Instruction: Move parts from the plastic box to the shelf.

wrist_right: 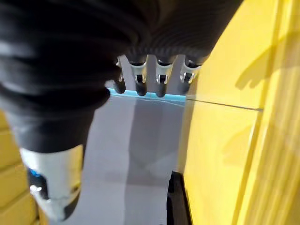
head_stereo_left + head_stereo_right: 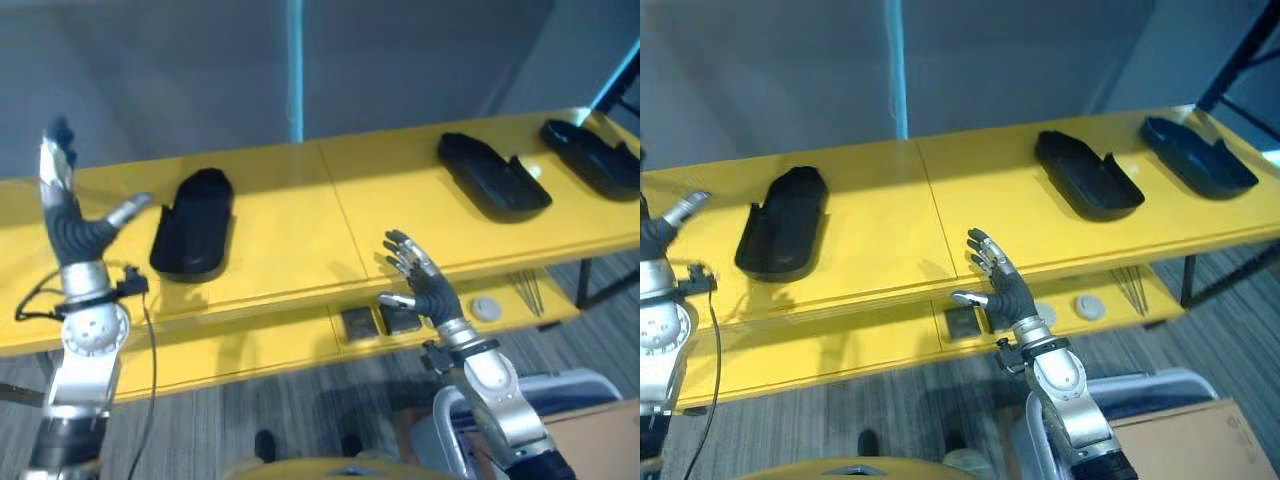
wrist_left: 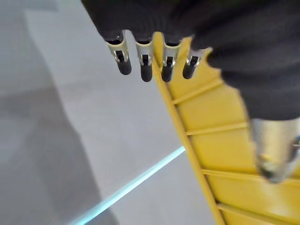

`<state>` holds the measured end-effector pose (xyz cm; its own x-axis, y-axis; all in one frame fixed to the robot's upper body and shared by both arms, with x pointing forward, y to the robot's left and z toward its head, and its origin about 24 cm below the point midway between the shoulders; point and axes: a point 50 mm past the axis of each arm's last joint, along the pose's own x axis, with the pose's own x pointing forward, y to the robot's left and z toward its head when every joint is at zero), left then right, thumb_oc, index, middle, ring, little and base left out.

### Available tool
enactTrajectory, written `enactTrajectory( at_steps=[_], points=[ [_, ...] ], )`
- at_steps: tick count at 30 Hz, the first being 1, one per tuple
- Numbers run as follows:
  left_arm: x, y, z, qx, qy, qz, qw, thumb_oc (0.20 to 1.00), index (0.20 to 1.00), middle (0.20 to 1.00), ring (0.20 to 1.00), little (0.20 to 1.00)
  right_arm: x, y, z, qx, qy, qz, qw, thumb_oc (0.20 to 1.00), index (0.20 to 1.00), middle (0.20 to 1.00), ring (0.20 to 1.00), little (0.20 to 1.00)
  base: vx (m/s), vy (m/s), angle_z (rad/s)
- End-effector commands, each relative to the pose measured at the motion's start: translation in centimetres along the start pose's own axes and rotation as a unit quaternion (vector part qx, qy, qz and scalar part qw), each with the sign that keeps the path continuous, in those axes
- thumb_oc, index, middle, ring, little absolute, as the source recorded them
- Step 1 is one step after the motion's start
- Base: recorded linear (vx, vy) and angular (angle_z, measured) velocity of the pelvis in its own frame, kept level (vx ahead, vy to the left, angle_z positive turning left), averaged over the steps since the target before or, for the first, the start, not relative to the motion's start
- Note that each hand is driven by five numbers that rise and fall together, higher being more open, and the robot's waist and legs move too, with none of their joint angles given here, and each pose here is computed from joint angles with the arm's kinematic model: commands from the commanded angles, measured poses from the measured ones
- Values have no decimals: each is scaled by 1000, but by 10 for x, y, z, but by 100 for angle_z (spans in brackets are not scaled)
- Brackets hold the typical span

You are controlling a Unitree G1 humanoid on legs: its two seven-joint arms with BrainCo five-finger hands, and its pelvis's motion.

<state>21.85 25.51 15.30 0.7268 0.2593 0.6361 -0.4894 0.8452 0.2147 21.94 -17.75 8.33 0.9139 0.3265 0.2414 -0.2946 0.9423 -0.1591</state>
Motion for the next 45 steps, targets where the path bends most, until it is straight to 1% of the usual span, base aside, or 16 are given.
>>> enactTrajectory(
  at_steps=[1, 2, 5, 6, 10, 11, 12, 14, 15, 19, 25, 26, 28, 32, 38, 45],
  points=[
    [-16, -4, -15, 1, 40, -56, 998, 1000, 1000, 1000, 1000, 1000, 10, 1, 34, -25, -92, 7, 995, 1000, 1000, 1000, 1000, 1000, 7, 16, 23],
    [-17, -3, -15, 0, 41, -56, 998, 1000, 1000, 1000, 1000, 1000, 10, 1, 34, -25, -91, 8, 995, 1000, 1000, 1000, 1000, 1000, -25, 12, 31],
    [-44, -8, -30, -47, 119, -61, 990, 1000, 1000, 1000, 1000, 1000, 19, 5, 43, -30, -113, 21, 993, 1000, 1000, 1000, 1000, 1000, -25, 8, 12],
    [-51, -10, -34, -49, 139, -68, 987, 1000, 1000, 1000, 1000, 1000, 23, 6, 44, -33, -117, 25, 992, 1000, 1000, 1000, 1000, 1000, -29, -3, 8],
    [-59, -18, -38, -66, 163, -117, 977, 1000, 1000, 1000, 1000, 1000, 33, 12, 49, -57, -128, 40, 989, 1000, 1000, 1000, 1000, 1000, -30, -5, 31],
    [-62, -19, -41, -34, 168, -145, 975, 263, 263, 263, 263, 263, 34, 14, 48, -43, -127, 45, 990, 1000, 1000, 1000, 1000, 1000, -2, 6, 43],
    [-62, -19, -41, -34, 168, -145, 975, 200, 200, 200, 200, 200, 34, 14, 48, -43, -127, 45, 990, 1000, 1000, 1000, 1000, 1000, 12, 8, 48],
    [-65, -20, -45, -25, 175, -150, 973, 200, 200, 200, 200, 200, 34, 16, 46, -37, -124, 48, 990, 1000, 1000, 1000, 1000, 1000, 2, 6, 14],
    [-66, -18, -55, -1, 193, -153, 969, 200, 200, 200, 200, 200, 31, 21, 40, -12, -111, 57, 992, 1000, 1000, 1000, 1000, 1000, 0, 0, 0],
    [-64, -19, -64, 12, 201, -150, 968, 200, 200, 200, 200, 200, 27, 23, 37, 3, -100, 67, 993, 1000, 1000, 1000, 1000, 1000, -28, 8, -7],
    [-44, -19, -68, 23, 181, -123, 975, 200, 200, 200, 200, 200, 22, 28, 32, 24, -88, 85, 992, 1000, 1000, 1000, 1000, 1000, -54, 1, -13],
    [-33, -20, -66, 24, 166, -114, 979, 200, 200, 200, 200, 200, 21, 29, 31, 25, -86, 91, 992, 1000, 1000, 1000, 1000, 1000, -52, -4, -23],
    [-19, -25, -62, 11, 144, -101, 984, 200, 200, 200, 200, 200, 24, 31, 32, 27, -90, 97, 991, 1000, 1000, 1000, 1000, 1000, -53, -7, -12],
    [-10, -33, -57, -4, 126, -97, 987, 200, 200, 200, 200, 200, 26, 34, 34, 29, -95, 104, 990, 1000, 1000, 1000, 1000, 1000, -18, 3, -14],
    [-7, -49, -60, -33, 138, -101, 985, 200, 200, 200, 200, 200, 29, 37, 34, 33, -97, 107, 989, 1000, 1000, 1000, 1000, 1000, -5, 10, -5],
    [-6, -55, -67, -47, 159, -95, 982, 200, 200, 200, 200, 200, 30, 35, 34, 37, -98, 99, 990, 1000, 1000, 1000, 1000, 1000, -3, 2, -10]
  ],
)
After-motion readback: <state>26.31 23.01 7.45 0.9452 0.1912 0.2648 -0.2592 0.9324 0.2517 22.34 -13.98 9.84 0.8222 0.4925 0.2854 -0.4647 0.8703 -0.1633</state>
